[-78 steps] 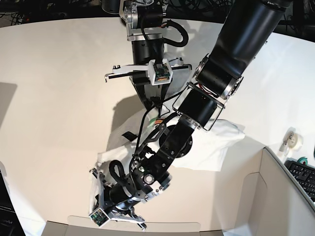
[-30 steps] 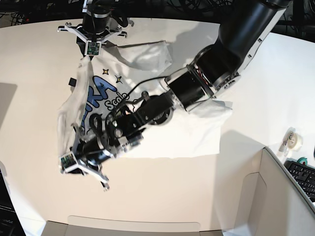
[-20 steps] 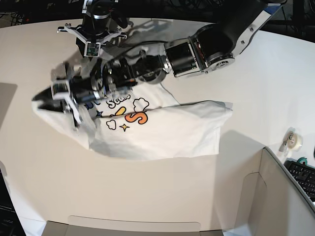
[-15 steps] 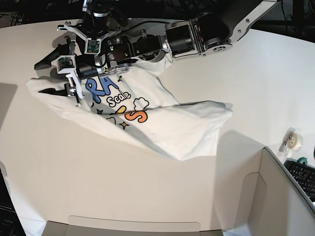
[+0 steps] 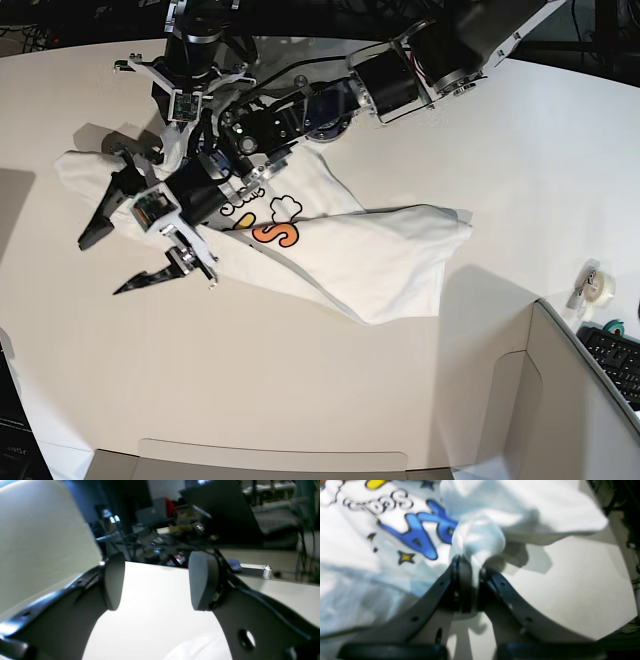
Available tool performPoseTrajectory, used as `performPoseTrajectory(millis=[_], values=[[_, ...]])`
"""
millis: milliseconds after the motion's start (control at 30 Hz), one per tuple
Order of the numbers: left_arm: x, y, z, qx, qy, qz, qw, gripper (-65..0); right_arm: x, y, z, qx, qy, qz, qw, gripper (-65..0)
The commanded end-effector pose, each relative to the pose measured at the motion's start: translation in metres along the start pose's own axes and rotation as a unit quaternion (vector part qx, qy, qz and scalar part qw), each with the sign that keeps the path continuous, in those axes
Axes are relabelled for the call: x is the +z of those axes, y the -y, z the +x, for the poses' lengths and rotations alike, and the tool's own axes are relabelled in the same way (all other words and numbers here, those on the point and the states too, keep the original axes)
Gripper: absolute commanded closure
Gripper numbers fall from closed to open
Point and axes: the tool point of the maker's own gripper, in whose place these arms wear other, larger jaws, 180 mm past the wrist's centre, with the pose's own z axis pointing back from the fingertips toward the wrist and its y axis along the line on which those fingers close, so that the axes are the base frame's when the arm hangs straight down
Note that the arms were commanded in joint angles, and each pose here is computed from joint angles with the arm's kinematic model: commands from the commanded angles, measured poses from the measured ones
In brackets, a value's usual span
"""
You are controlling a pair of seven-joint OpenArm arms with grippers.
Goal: Layout the t-shirt on the table in an organized manner, then fold the t-shirt properly
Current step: 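Release the shirt and reposition both grippers over its body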
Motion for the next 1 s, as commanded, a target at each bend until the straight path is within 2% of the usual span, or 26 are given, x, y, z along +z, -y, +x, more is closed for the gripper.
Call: performPoseTrajectory(millis=[0, 67, 167, 333, 533, 600, 833, 933, 967], values=[[-0.003, -0.015, 0.018, -0.007, 0.021, 0.016, 1.000, -39.0, 0.002, 0.005, 0.010, 0.001, 0.023, -0.007, 0.9997, 0.0], [0.002, -0.031, 0.019, -0.012, 0.005, 0.030, 0.999, -39.0, 0.003, 0.006, 0.008, 0.006, 0.021, -0.007, 0.9997, 0.0], [0.013, -0.056, 0.012, -0.026, -0.015, 0.050, 0.998, -39.0, 0.006, 0.013, 0.015, 0.044, 0.046, -0.024, 0.9977, 0.0], [0.041, -0.093, -0.005, -0.044, -0.042, 0.083, 0.995, -39.2, 0.016, 0.026, 0.041, 0.107, 0.105, -0.089, 0.9847, -0.5], [0.069, -0.121, -0.023, -0.047, -0.071, 0.119, 0.989, -39.3, 0.027, 0.031, 0.066, 0.149, 0.151, -0.145, 0.9664, -25.5], [0.077, -0.127, -0.029, -0.045, -0.080, 0.130, 0.987, -39.3, 0.028, 0.032, 0.071, 0.158, 0.161, -0.154, 0.9620, -29.0], [0.108, -0.159, -0.030, -0.057, -0.093, 0.170, 0.979, -39.3, 0.033, 0.052, 0.084, 0.207, 0.187, -0.208, 0.9376, -29.5], [0.123, -0.168, -0.035, -0.065, -0.129, 0.174, 0.974, -38.9, 0.026, 0.069, 0.088, 0.197, 0.179, -0.242, 0.9330, -29.5], [0.130, -0.172, -0.040, -0.071, -0.150, 0.173, 0.971, -38.5, 0.022, 0.074, 0.089, 0.181, 0.172, -0.253, 0.9346, -29.4]])
